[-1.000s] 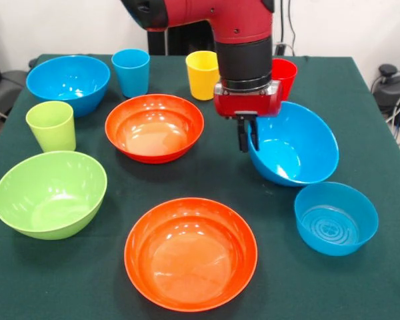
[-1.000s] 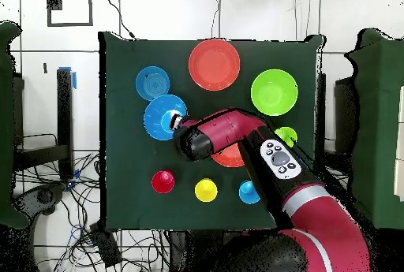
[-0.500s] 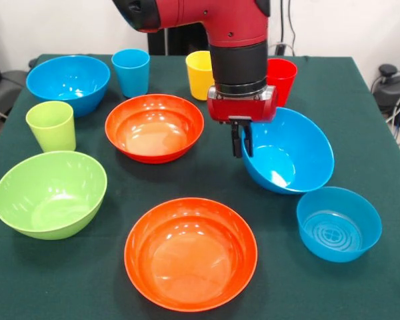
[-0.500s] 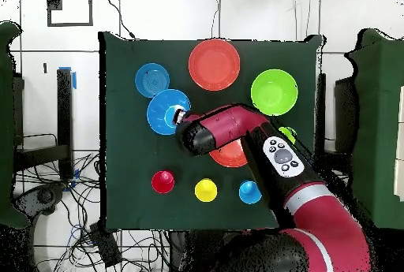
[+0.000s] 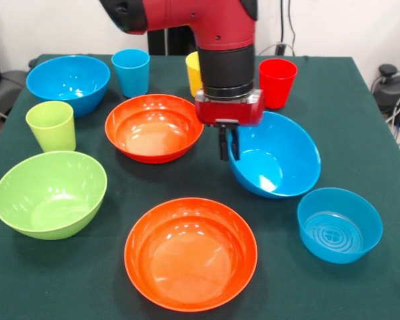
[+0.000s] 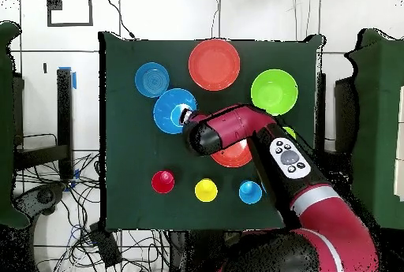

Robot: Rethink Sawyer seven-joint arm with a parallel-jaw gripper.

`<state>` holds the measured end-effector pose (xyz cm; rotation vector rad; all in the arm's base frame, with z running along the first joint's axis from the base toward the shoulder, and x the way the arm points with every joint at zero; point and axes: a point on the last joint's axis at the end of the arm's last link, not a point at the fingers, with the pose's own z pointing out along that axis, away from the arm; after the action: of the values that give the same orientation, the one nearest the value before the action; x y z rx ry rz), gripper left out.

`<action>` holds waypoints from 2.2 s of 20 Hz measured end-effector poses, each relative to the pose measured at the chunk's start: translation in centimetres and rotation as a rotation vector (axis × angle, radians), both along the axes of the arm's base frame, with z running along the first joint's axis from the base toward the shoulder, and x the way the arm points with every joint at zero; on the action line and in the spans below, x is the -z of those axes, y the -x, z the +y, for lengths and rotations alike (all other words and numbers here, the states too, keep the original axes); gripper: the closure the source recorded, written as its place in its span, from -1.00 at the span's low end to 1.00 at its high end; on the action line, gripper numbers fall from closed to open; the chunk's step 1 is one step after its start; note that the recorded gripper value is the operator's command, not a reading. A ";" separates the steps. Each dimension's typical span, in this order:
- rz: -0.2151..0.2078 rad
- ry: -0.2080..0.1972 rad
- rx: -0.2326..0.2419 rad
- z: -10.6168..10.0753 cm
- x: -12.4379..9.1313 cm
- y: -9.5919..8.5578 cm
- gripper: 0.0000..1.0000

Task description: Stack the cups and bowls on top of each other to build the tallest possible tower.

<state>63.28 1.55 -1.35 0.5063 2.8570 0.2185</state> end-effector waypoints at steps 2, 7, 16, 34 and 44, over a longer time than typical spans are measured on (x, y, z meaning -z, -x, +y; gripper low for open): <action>-0.003 0.006 0.003 -0.8 0.1 0.1 1.00; -0.016 0.000 0.035 -5.2 0.5 0.1 1.00; -0.037 -0.101 0.022 -11.1 3.0 1.0 1.00; -0.111 -0.203 -0.074 -9.6 4.5 0.6 1.00; -0.116 -0.216 -0.088 -8.3 5.0 0.8 -1.00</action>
<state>62.51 -6.70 -6.35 0.3927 2.7586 0.5585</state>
